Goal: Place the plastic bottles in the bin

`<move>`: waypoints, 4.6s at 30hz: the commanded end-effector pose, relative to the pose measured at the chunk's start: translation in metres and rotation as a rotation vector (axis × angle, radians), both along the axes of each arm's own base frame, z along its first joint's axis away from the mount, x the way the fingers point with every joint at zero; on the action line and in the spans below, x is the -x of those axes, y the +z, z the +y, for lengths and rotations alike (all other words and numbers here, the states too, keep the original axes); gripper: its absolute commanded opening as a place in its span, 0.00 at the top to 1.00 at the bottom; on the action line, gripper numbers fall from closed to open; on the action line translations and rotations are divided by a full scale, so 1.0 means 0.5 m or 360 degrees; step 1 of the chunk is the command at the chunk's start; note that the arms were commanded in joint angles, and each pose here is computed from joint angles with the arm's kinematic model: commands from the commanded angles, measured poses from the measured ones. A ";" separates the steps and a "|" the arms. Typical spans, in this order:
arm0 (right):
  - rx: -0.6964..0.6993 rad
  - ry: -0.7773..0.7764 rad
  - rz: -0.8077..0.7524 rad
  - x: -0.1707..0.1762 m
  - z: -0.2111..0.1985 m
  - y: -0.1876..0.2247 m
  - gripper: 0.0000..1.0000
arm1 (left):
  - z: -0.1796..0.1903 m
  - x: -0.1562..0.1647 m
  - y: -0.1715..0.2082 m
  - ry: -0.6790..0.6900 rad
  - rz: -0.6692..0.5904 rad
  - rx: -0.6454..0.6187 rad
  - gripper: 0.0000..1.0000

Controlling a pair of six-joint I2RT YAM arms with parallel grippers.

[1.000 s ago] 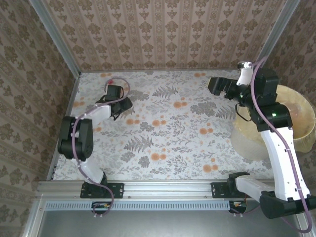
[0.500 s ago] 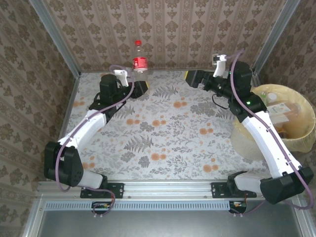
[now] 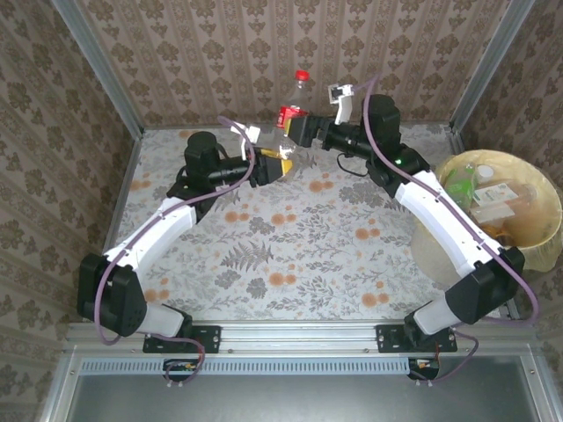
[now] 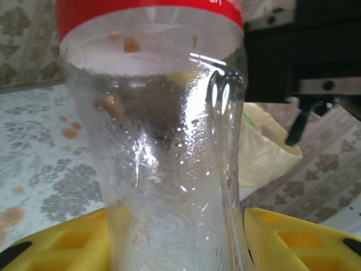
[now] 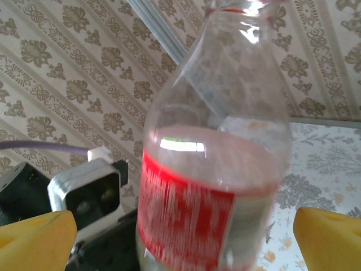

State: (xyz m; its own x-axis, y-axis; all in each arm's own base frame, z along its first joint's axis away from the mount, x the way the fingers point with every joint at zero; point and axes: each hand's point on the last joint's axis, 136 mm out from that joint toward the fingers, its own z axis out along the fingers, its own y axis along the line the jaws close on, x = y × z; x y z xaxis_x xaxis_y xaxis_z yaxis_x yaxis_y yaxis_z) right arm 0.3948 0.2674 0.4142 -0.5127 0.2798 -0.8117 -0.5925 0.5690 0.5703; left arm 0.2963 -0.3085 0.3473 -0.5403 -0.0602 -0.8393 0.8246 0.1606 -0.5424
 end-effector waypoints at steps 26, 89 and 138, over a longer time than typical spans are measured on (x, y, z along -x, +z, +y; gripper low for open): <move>0.0142 -0.0173 -0.0040 -0.012 -0.034 0.030 0.45 | -0.041 0.049 0.049 -0.0241 -0.0168 0.0029 0.22; 0.1335 -0.1570 0.0127 0.258 -0.773 -0.071 0.19 | -0.049 -0.132 -0.022 0.0306 0.0160 -0.0183 0.00; 0.0405 -0.1399 0.0757 0.391 -0.592 -0.076 0.33 | 0.034 -0.161 -0.131 0.0545 0.0186 -0.0388 0.00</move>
State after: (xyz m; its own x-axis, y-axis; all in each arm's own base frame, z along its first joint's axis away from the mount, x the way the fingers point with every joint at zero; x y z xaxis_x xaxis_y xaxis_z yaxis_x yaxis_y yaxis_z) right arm 0.2284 -0.0401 0.3863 -0.4328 0.5478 -0.7160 0.2920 0.8366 0.4635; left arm 0.3811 -0.2962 0.2784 -0.6377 -0.0650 -0.7675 0.6248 0.5390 -0.5648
